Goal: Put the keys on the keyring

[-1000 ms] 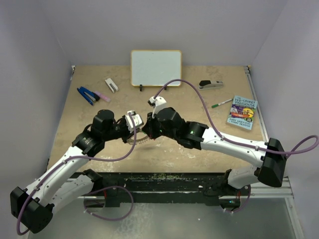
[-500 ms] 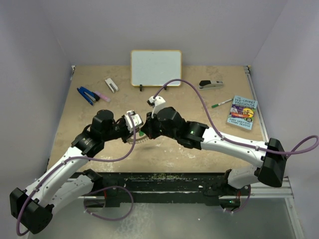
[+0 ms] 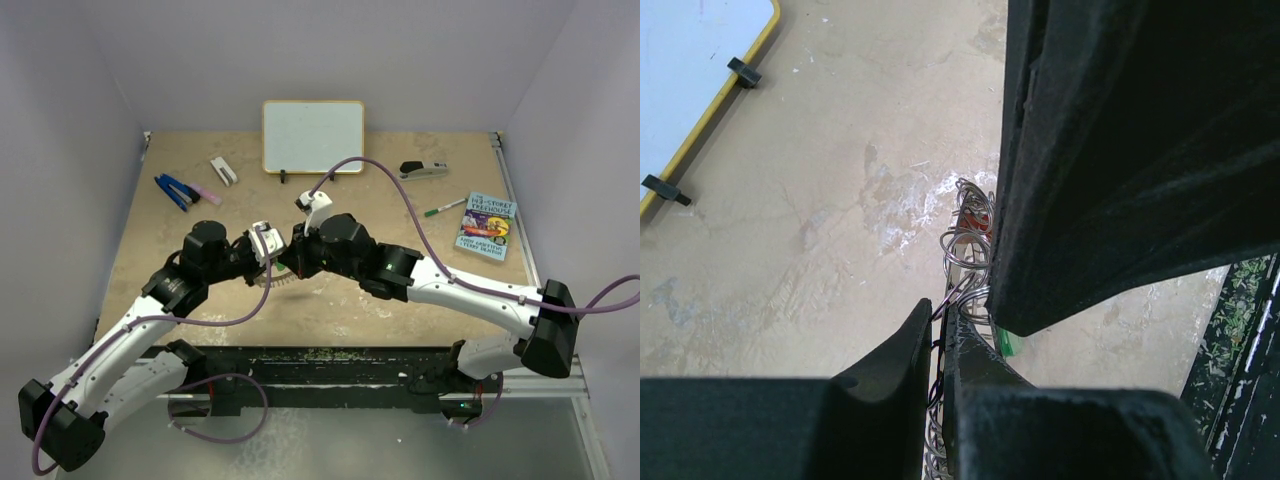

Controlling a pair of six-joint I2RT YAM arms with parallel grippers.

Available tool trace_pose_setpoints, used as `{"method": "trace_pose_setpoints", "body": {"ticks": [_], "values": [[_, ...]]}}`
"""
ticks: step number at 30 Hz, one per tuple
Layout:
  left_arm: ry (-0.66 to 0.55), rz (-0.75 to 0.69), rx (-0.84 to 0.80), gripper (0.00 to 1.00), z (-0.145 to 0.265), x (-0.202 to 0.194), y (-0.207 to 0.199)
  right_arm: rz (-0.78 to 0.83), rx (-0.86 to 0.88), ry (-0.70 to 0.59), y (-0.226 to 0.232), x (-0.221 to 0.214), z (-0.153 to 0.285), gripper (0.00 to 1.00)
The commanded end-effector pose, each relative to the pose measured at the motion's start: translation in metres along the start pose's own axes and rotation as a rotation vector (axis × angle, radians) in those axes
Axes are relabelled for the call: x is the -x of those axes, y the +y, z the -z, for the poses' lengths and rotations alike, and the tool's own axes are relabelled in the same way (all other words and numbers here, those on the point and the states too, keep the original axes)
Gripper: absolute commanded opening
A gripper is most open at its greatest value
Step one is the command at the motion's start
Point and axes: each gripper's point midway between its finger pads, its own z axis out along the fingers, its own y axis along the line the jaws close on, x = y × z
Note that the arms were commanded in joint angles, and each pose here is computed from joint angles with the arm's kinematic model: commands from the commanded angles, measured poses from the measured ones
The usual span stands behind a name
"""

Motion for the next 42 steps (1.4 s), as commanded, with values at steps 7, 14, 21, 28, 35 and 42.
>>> {"method": "trace_pose_setpoints", "body": {"ticks": [7, 14, 21, 28, 35, 42], "values": [[-0.125, -0.047, 0.010, 0.04, 0.009, 0.041, 0.005, 0.003, 0.000, -0.037, 0.004, 0.010, -0.001, 0.00], [-0.156, -0.059, -0.041, 0.04, 0.013, 0.050, -0.004, 0.002, 0.006, -0.032, 0.004, 0.008, -0.002, 0.00], [-0.164, -0.068, -0.080, 0.04, 0.012, 0.049, -0.011, -0.010, 0.002, -0.019, 0.002, 0.004, 0.000, 0.00], [-0.162, -0.071, -0.057, 0.04, 0.011, 0.051, -0.006, -0.026, -0.018, -0.013, -0.003, 0.000, 0.007, 0.00], [-0.165, -0.071, -0.034, 0.04, 0.013, 0.053, -0.002, -0.038, -0.047, -0.010, -0.011, -0.005, 0.011, 0.00], [-0.174, -0.072, -0.033, 0.04, 0.014, 0.057, -0.002, -0.049, -0.063, -0.014, -0.013, -0.003, 0.014, 0.00]]}}
